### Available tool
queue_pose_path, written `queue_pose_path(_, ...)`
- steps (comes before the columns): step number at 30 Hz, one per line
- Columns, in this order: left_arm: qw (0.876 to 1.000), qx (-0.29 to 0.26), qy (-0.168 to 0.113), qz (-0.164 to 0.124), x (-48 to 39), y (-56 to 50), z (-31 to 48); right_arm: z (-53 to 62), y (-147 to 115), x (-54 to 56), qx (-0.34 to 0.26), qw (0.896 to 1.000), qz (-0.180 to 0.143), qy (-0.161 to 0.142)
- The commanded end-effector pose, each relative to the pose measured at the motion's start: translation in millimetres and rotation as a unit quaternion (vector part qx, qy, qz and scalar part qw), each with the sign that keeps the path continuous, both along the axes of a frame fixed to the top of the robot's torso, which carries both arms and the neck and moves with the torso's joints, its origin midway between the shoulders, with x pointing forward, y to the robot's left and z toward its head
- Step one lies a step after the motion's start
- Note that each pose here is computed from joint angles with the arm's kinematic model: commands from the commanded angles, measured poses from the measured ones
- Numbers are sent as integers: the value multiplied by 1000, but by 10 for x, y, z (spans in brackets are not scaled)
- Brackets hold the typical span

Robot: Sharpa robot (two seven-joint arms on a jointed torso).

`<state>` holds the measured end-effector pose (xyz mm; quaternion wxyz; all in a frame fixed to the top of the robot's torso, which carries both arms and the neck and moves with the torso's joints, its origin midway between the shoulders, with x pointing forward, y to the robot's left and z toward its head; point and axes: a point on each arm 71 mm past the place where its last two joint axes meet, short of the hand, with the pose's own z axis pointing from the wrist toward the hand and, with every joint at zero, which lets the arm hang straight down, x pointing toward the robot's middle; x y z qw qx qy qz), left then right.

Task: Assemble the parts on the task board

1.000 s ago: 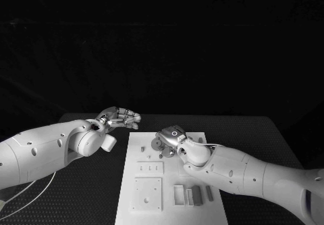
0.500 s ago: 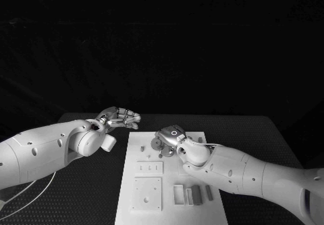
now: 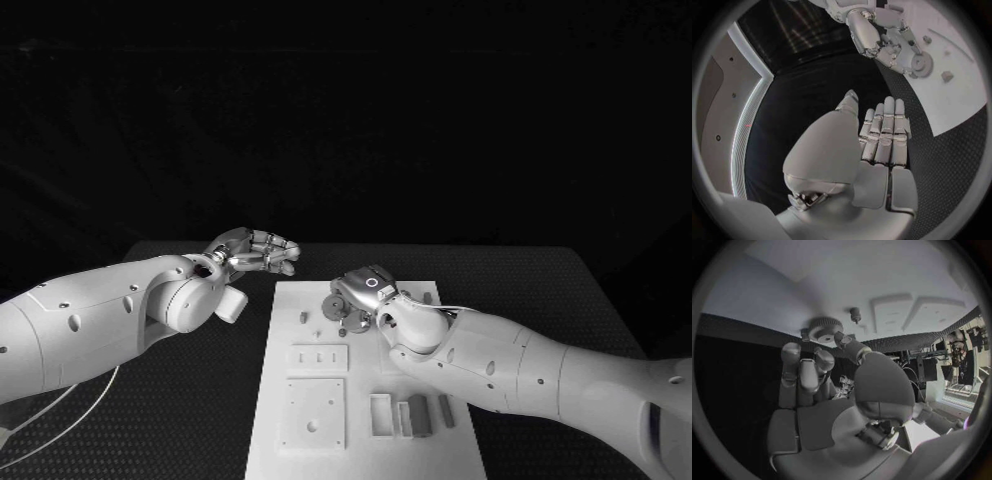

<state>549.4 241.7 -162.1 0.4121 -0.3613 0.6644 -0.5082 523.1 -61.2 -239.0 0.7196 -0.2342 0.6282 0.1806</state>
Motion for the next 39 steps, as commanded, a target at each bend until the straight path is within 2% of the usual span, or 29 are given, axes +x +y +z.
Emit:
queue_pose_path(1,1000,-3,-2,-9,-4,-17,7,5,-12,5,5,1000,-3,-2)
queue_pose_path(6,1000,-3,-2,-8,-2,-11,7,39,-12,4,14,1000,-2,-1)
queue_pose_path(9,1000,-2,-2,-7,-1,-9,6,-12,-10,16,12,999,3,47)
queue_pose_path(12,1000,-2,-2,-7,-2,-8,6,-63,4,28,-5,997,-2,76)
queue_pose_path(19,1000,-2,-2,-7,-2,-9,6,-79,-28,59,-3,997,-9,82)
queue_pose_path(23,1000,-2,-1,-7,-1,-11,5,-99,-38,67,-4,995,-14,97)
queue_pose_path(33,1000,-2,-2,-6,1,-6,6,-76,-54,74,9,996,-18,85)
queue_pose_path(39,1000,-2,-2,-5,1,4,6,-22,-74,54,33,997,-13,62)
